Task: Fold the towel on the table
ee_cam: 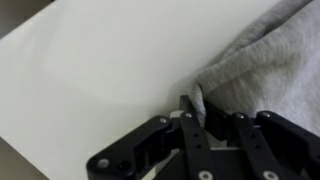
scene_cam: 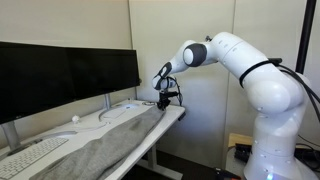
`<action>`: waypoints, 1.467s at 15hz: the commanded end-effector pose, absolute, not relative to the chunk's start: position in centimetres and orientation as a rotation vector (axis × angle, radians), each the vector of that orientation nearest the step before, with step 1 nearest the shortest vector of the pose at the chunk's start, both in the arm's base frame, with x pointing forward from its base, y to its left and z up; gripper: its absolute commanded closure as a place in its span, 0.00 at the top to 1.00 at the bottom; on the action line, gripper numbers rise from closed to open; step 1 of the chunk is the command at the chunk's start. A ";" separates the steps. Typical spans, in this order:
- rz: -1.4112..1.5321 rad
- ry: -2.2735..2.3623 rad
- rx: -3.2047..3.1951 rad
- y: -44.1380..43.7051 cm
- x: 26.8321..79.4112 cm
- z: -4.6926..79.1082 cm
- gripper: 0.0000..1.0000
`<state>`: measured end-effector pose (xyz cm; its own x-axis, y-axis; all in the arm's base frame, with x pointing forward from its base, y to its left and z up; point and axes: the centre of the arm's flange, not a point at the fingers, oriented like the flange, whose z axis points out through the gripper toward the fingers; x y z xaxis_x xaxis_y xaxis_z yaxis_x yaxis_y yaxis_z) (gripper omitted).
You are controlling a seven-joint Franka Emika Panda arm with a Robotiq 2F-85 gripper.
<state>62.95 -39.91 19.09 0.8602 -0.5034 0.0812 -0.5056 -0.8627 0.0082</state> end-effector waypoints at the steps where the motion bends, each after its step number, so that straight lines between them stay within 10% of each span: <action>1: 0.191 -0.773 3.059 -36.0 61.1 22.6 0.09; 22: 0.301 -0.733 3.064 -29.6 59.2 30.8 0.09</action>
